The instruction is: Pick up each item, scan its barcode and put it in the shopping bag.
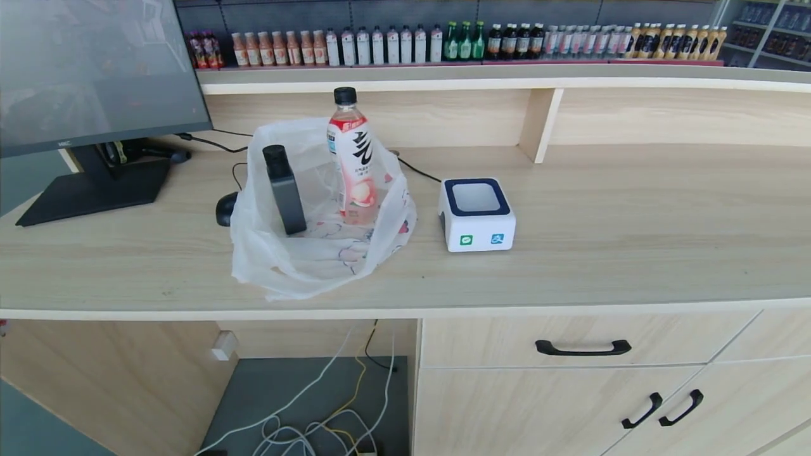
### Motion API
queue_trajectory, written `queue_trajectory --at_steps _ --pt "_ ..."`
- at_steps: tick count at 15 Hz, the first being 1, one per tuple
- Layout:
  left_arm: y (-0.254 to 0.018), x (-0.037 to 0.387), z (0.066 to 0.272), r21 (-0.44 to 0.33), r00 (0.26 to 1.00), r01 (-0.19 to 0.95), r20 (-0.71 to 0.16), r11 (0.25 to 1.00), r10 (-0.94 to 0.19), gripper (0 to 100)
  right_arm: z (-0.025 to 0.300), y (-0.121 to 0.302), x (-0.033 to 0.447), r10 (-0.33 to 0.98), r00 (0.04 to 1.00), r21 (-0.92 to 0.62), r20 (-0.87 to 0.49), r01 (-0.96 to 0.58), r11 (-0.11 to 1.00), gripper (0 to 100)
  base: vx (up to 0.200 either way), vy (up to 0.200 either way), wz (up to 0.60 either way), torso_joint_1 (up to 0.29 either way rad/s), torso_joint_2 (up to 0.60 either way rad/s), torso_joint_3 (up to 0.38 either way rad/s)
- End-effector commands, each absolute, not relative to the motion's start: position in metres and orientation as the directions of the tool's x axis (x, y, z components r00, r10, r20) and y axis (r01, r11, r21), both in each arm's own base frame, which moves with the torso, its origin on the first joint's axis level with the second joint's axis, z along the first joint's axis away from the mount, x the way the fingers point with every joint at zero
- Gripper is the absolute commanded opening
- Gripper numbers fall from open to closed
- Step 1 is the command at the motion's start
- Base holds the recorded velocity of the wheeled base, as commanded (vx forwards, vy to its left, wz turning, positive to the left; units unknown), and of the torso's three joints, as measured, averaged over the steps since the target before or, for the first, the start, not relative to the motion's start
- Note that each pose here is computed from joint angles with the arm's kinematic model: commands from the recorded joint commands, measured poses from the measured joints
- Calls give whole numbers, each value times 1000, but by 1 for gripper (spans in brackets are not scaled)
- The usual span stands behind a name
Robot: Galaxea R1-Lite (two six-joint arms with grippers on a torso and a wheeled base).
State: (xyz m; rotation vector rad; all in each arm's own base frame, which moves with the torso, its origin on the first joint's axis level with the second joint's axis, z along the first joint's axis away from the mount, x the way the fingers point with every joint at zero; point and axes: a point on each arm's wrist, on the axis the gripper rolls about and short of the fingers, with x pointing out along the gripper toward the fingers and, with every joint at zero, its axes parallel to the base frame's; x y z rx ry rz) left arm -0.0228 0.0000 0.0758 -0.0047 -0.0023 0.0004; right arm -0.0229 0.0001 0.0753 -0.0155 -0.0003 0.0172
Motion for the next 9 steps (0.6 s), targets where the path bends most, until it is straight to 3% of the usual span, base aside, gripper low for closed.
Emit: queue_trajectory --at_steps 1,7,9 --pt "0 -23 76 -6 1000 -2 3 1000 2 100 75 0 -23 18 1000 -15 -2 -18 1000 100 0 -200 0 2 2 -2" --pt "0 -23 76 -2 1000 -2 3 1000 2 100 75 0 -23 18 1000 -15 -2 -18 1000 100 0 -200 0 5 5 3" --pt "0 -23 76 -5 1000 -2 3 1000 2 100 75 0 -23 20 1000 -15 -2 -20 1000 100 0 0 0 0 0 0"
